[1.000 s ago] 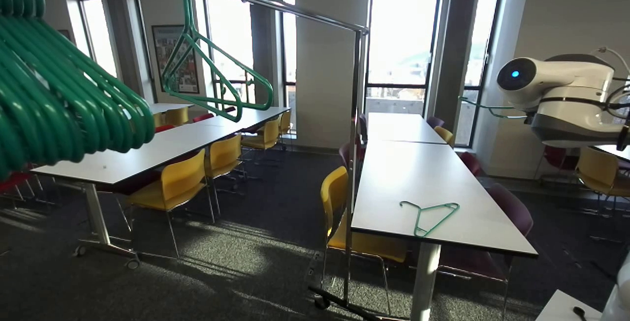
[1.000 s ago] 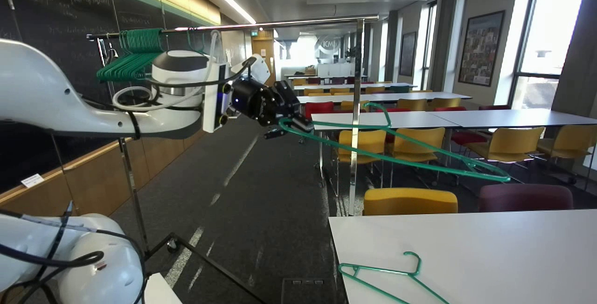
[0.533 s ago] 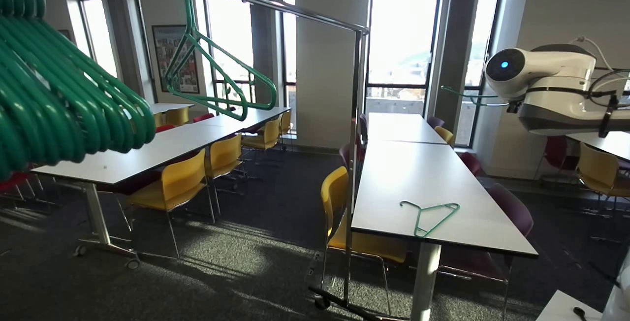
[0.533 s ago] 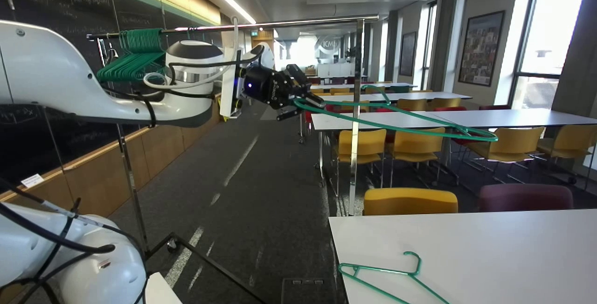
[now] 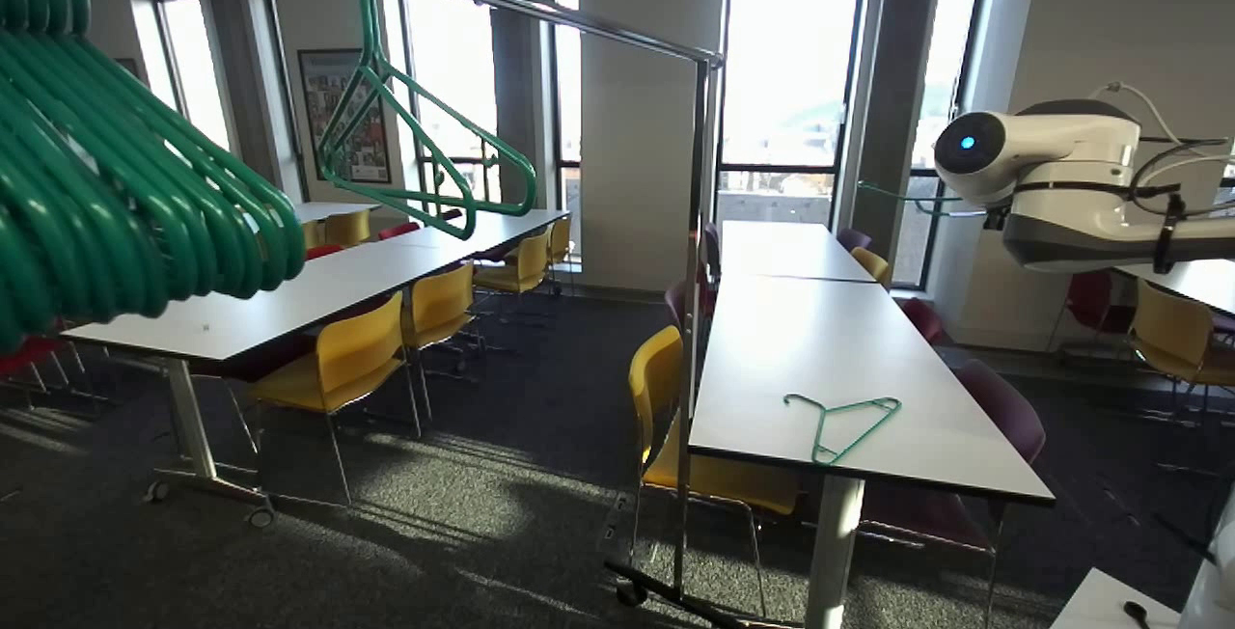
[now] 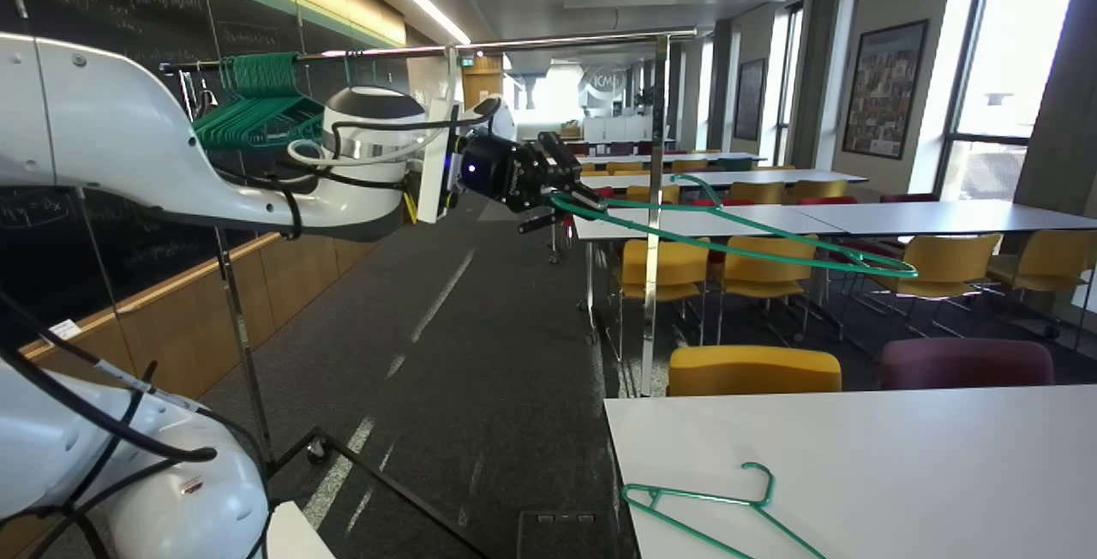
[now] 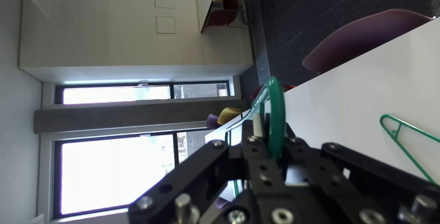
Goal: Remove the coat hanger from the rack
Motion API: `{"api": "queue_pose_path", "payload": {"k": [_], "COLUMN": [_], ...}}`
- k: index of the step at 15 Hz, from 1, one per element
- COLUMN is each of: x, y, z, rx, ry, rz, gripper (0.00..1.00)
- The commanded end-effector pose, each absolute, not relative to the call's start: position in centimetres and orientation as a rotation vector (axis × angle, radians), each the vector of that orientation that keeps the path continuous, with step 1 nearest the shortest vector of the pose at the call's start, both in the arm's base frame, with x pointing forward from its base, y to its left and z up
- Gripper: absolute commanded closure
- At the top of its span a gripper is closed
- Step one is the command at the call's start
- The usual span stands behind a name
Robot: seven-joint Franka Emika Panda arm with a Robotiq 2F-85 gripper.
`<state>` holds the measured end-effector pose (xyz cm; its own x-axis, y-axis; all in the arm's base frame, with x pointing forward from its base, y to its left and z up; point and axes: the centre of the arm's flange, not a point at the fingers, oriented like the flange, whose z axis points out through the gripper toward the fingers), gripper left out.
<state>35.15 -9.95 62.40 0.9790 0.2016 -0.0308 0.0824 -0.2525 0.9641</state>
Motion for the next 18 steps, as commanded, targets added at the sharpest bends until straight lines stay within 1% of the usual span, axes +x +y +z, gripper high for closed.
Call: {"api": "queue_pose_path", "payload": {"k": [1,13,15,18], "x": [39.6,49.3,50.5,51.8], "y": [-11.0,-13.5,-13.5,-12.5], "z": [60.6,48.4,46.7,44.8], "rx": [1.748,1.704,1.706,1.792], "ry": [0.216,0.346,0.364,0.374], "rz": [0.019,-0.219,-0.234,-0.137], "gripper": [0.98,0.98,0.98,0.98]}}
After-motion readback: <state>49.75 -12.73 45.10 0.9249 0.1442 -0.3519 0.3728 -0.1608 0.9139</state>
